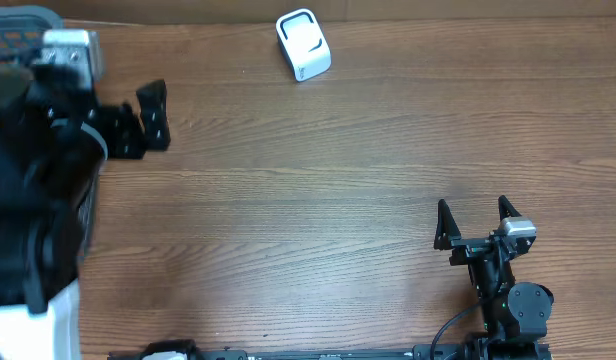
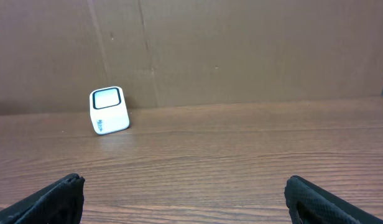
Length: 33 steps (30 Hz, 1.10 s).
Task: Scan the item barcode
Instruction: 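Raise the left gripper and move it over the grey basket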
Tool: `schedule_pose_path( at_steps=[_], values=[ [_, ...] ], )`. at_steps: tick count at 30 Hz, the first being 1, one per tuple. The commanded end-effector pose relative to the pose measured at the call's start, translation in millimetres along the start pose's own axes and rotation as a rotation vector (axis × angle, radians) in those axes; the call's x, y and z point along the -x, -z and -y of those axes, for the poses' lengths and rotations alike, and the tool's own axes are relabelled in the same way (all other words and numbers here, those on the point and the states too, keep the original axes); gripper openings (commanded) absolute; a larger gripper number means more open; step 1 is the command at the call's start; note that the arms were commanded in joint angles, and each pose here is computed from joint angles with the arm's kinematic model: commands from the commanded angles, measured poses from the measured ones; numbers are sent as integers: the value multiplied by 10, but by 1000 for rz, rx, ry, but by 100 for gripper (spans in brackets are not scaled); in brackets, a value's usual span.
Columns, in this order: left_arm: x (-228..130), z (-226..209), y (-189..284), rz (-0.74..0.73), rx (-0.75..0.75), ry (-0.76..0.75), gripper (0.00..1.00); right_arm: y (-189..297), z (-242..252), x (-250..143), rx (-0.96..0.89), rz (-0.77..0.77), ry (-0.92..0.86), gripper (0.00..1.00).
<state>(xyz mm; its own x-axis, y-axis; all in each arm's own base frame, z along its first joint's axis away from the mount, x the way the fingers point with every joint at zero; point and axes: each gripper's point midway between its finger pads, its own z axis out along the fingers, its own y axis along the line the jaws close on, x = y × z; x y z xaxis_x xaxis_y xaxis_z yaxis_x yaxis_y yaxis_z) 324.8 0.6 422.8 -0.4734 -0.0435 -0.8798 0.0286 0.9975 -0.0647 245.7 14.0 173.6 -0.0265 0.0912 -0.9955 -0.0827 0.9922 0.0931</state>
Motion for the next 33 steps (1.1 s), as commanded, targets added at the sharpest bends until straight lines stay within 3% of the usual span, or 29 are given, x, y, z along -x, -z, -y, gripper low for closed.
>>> schedule_pose_path(
  at_steps=[1, 6, 15, 21, 26, 33],
  values=[
    [21, -266, -163, -26, 151, 16, 100, -2, 18, -23, -6, 2, 7, 100],
    [-32, -640, -338, -60, 347, 69, 99, -2, 18, -24, -6, 1, 7, 100],
    [-34, -1236, -281, -37, 438, 198, 99, -2, 18, -24, -6, 1, 7, 100],
    [-118, -1932, -23, -11, 584, 311, 100, -2, 18, -24, -6, 1, 7, 100],
    [-498, -2470, -28, -107, 672, 440, 100, -2, 18, -24, -6, 1, 7, 100],
    [-1219, -2824, -391, -328, 550, 605, 99, -2, 18, -23, -6, 2, 7, 100]
  ],
)
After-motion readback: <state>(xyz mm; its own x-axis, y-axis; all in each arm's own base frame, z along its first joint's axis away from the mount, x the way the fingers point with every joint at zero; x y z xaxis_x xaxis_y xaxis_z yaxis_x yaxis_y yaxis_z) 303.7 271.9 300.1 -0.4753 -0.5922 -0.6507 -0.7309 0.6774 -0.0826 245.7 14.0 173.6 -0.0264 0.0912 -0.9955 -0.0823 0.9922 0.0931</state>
